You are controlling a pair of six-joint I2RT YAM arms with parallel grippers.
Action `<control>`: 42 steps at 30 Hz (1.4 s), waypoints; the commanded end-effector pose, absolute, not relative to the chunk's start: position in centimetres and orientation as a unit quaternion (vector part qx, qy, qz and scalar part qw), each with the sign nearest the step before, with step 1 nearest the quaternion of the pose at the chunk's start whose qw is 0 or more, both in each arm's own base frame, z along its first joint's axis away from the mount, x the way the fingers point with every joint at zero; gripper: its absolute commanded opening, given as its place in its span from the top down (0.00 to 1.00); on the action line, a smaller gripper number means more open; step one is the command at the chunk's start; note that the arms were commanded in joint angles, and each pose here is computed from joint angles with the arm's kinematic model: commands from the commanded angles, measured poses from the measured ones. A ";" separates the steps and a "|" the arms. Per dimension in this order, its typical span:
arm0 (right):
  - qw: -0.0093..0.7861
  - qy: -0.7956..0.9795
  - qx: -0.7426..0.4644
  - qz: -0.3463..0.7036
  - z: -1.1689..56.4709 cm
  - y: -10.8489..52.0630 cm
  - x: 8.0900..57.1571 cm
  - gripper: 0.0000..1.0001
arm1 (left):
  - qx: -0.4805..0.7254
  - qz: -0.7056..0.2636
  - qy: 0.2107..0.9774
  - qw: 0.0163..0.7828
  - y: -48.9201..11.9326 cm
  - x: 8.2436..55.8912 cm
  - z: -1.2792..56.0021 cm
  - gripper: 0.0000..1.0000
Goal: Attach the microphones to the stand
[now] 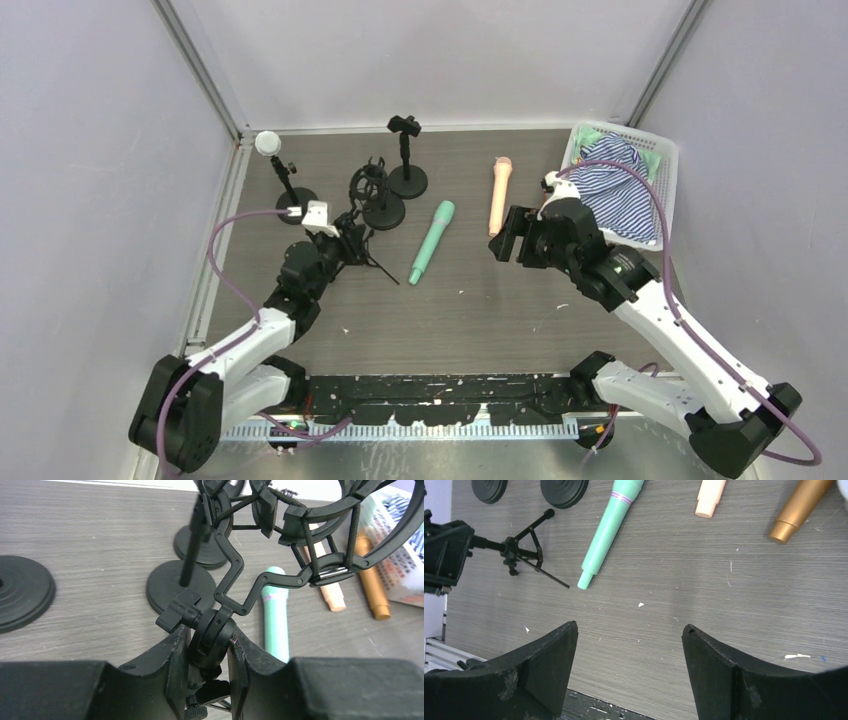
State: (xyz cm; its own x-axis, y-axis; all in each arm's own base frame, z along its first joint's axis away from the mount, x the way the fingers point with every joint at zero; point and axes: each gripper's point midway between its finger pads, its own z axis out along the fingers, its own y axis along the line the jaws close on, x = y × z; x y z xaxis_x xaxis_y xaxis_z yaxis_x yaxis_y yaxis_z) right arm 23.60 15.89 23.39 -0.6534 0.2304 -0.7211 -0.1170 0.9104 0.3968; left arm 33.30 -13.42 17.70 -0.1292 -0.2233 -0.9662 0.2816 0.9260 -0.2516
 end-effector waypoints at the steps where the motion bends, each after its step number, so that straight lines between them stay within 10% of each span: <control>1: 0.406 0.880 0.064 0.238 23.0 17.7 25.2 0.19 | 0.032 -0.236 0.704 0.669 -15.4 31.5 19.8 0.87; 42: 0.227 0.957 0.159 0.089 5.8 28.1 41.7 0.12 | 0.059 -0.258 0.740 0.619 -17.6 27.2 16.4 0.88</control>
